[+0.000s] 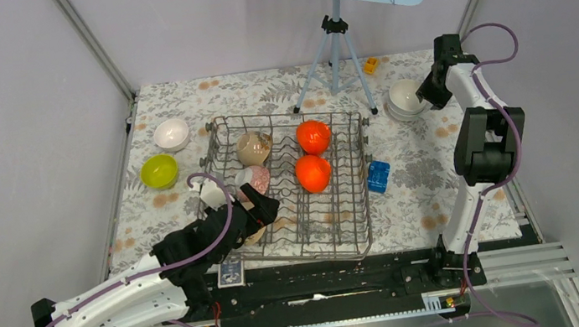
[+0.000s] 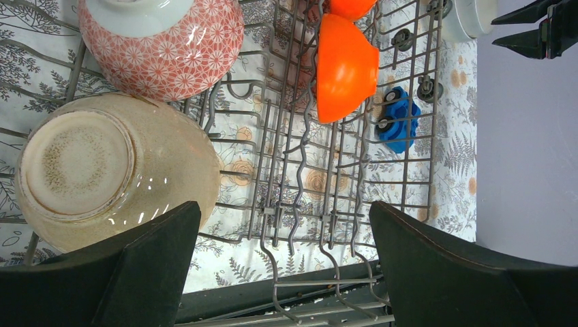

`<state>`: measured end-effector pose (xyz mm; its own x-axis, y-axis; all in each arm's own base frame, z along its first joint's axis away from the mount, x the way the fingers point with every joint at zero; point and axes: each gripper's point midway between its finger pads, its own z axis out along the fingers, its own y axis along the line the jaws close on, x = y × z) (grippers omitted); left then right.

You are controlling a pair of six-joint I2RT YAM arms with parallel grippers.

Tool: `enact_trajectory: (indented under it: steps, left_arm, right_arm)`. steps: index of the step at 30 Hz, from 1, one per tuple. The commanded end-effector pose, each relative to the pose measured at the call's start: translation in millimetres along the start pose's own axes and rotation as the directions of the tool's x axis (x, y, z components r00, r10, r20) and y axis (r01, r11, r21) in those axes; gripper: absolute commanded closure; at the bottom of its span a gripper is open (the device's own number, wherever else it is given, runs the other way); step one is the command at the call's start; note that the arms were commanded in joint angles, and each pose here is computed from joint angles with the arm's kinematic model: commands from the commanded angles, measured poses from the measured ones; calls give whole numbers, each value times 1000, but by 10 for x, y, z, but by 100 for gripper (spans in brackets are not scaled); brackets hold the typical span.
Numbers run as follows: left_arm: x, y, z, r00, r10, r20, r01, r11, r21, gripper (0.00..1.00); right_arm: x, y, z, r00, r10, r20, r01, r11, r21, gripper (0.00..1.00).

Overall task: Unload the bowls from the dish rack
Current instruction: Adjust the bowl in the bowl.

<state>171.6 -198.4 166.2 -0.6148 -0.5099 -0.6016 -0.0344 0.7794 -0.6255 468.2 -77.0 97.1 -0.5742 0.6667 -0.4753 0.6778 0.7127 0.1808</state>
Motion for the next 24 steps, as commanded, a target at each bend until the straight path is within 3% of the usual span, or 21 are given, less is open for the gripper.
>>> enact_trajectory:
  steps: [1, 11, 24]
  left_arm:
    - [-35, -52, -22, 1000, -28, 7, 28, 999, 24, 1]
    - [-49, -34, -4, 999, -29, 18, 29, 1000, 9, 1]
    - [-31, -30, 21, 1000, -20, 16, 19, 1000, 4, 1]
  right_arm:
    - [-124, -40, -151, 999, -4, 44, 3, 1000, 11, 55]
    - [-84, -41, -10, 1000, -11, 18, 10, 1000, 23, 69]
    - [-28, -92, 83, 1000, -7, -4, 7, 999, 34, 72]
